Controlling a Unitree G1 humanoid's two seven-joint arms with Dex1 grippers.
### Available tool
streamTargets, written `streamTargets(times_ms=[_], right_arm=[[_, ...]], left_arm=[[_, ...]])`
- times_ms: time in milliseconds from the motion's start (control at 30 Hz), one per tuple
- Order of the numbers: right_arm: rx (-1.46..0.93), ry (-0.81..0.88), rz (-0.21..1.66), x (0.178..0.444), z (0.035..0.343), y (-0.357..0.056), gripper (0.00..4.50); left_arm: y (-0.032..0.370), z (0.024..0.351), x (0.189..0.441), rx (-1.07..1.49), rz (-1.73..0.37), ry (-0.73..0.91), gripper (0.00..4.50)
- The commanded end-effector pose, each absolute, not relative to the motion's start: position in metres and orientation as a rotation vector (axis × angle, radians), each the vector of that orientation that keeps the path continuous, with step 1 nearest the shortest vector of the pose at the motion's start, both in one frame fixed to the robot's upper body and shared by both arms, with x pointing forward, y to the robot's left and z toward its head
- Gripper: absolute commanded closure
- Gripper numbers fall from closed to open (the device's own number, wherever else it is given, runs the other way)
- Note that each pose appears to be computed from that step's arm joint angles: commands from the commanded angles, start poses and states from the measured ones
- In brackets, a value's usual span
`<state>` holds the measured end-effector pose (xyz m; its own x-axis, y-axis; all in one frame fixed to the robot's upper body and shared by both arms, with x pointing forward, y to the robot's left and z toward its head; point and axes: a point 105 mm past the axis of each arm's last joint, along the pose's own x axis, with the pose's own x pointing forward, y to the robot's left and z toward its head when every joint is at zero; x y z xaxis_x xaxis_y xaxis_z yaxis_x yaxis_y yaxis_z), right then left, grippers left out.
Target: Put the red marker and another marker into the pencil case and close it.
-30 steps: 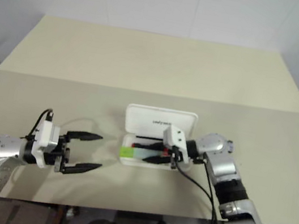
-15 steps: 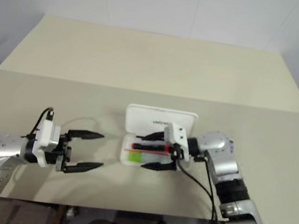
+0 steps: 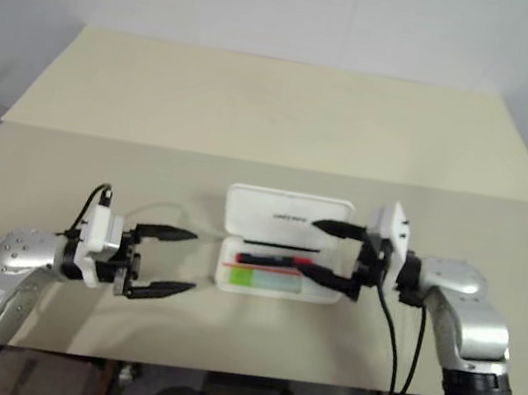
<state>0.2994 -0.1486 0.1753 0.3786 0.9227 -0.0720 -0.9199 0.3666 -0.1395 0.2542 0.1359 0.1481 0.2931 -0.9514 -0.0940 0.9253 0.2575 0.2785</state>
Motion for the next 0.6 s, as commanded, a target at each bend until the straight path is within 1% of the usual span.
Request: streamTargets(times_ms=[33, 100, 233, 333, 467, 533, 600], right_arm=[[-0.17, -0.066, 0.96, 0.305, 0.18, -0.18, 0.05], [-0.168, -0.049, 0.884, 0.306, 0.171, -0.191, 0.05], [-0.173, -0.03, 0.787, 0.309, 0.158, -0.204, 0.05], [-0.188, -0.023, 0.63, 0.318, 0.145, -0.226, 0.05], [-0.199, -0.048, 0.477, 0.329, 0.139, -0.241, 0.05], [-0.204, -0.045, 0.348, 0.337, 0.133, -0.253, 0.05], [-0.192, -0.047, 0.262, 0.343, 0.129, -0.262, 0.05]], left_arm=[[0.122, 0.156, 0.25, 0.302, -1.296, -0.141, 0.43], [0.119, 0.155, 0.251, 0.294, -1.296, -0.142, 0.43], [0.118, 0.156, 0.252, 0.282, -1.285, -0.148, 0.43], [0.115, 0.155, 0.255, 0.272, -1.28, -0.159, 0.43], [0.109, 0.155, 0.259, 0.262, -1.274, -0.182, 0.43], [0.105, 0.154, 0.26, 0.253, -1.279, -0.187, 0.43], [0.102, 0.153, 0.261, 0.251, -1.282, -0.19, 0.43]])
